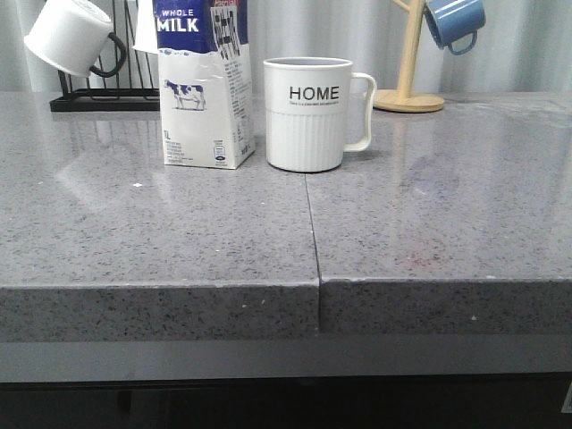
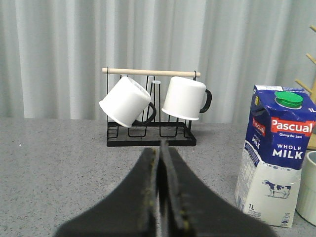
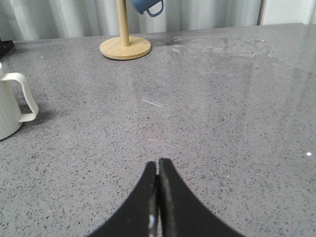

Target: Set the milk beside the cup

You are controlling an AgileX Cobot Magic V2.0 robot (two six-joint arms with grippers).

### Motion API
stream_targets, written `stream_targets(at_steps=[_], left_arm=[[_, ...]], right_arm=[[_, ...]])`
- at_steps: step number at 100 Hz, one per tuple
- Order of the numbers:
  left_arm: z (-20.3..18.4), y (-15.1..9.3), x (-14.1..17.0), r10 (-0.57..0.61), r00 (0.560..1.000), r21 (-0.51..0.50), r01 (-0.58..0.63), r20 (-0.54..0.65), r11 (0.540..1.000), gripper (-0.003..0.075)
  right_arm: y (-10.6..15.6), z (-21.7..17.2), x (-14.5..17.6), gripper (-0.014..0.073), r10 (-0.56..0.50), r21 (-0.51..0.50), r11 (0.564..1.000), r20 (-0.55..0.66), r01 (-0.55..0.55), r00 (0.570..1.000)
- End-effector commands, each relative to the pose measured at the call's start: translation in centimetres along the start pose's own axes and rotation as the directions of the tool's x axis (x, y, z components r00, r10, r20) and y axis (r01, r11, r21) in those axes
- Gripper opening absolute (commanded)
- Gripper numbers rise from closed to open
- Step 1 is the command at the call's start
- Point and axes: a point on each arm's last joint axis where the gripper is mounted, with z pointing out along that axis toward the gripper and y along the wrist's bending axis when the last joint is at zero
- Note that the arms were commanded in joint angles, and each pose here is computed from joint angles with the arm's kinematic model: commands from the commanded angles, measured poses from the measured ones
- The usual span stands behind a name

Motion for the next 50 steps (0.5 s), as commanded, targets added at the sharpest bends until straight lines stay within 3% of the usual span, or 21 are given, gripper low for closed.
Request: stream_targets(at_steps=[1, 11, 23, 50], left_arm=[[0.0, -0.3, -1.6, -0.01, 0.995, 0.02, 0.009, 0.095, 1.0, -0.002], [0.0, -0.3, -1.5, 0.013, 0.996, 0.019, -0.015, 0.086, 1.0, -0.002], [0.0, -0.2, -0.3, 0.135, 0.99, 0.016, -0.136, 0.035, 0.991, -0.0021], [-2.7, 0.9, 2.4, 0.081, 0.989, -0.074, -0.091, -0.125, 0.993, -0.0021]], right_arm=[[0.2, -0.2, -1.5, -0.0121, -0.009, -0.011, 1.0, 0.09, 0.01, 0.996], [0.2, -0.2, -1.5, -0.0121, -0.009, -0.011, 1.0, 0.09, 0.01, 0.996], [0.2, -0.2, -1.5, -0.0121, -0.009, -0.011, 1.0, 0.09, 0.01, 0.996], [0.2, -0.2, -1.5, -0.0121, -0.009, -0.01, 1.0, 0.089, 0.01, 0.996]])
